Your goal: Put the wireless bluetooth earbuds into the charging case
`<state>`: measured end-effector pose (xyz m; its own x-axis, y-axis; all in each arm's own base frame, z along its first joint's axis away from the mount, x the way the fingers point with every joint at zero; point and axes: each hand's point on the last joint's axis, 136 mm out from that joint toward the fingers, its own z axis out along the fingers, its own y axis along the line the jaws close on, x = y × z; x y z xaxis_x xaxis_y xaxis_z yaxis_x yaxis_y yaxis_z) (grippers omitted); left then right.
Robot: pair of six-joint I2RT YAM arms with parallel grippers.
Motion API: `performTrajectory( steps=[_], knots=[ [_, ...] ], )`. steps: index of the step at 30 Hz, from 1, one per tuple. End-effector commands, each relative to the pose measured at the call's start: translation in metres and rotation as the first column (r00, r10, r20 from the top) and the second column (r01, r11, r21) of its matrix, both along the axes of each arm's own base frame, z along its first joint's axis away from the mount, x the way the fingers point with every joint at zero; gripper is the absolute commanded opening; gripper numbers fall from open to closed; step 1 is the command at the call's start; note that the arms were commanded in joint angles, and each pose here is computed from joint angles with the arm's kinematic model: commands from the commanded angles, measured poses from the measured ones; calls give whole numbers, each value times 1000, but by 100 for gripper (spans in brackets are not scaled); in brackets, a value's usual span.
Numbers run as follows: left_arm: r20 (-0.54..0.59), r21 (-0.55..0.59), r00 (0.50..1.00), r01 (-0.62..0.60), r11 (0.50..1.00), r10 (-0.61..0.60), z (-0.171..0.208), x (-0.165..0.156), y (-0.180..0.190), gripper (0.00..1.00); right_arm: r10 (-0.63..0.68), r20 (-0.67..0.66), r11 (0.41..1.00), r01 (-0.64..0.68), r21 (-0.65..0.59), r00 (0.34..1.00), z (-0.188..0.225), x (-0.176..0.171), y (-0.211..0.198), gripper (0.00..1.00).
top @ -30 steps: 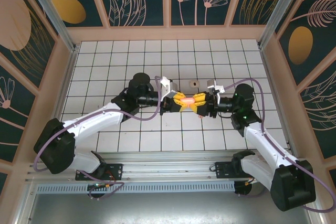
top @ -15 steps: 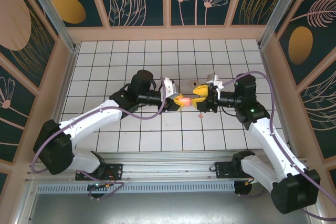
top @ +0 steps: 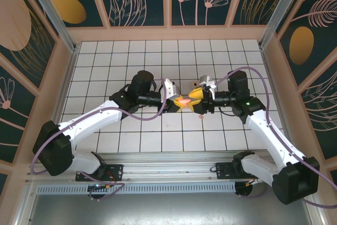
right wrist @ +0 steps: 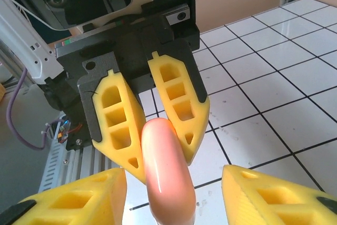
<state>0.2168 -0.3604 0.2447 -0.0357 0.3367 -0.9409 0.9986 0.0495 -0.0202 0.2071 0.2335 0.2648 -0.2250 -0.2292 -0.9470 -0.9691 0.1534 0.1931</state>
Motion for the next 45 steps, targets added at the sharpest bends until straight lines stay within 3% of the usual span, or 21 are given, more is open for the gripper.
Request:
performTrajectory(
  steps=[1, 18, 22, 26, 32, 45],
  knots=[
    [46, -39, 999, 25, 999, -23, 20, -6, 0, 16, 61, 27, 998, -61, 19, 998, 13, -7, 4, 48],
    [46, -72, 998, 37, 997, -34, 28, -9, 0, 17, 111, -21, 994, -111, 24, 994, 8, -10, 7, 45],
    [45, -76, 998, 36, 996, -33, 30, -9, 0, 17, 114, -27, 993, -114, 25, 993, 7, -11, 7, 37],
    [44, -77, 999, 25, 997, -22, 30, -8, 0, 26, 108, -10, 994, -108, 26, 994, 11, -11, 6, 22],
    [46, -128, 999, -8, 992, 14, 28, -8, 6, 45, 114, 51, 988, -118, 99, 992, 28, -17, -7, 19],
    [-21, -218, 994, 98, 971, -105, 39, -28, 4, 47, 156, 48, 976, -162, 143, 987, 31, -25, -11, 19]
  ],
)
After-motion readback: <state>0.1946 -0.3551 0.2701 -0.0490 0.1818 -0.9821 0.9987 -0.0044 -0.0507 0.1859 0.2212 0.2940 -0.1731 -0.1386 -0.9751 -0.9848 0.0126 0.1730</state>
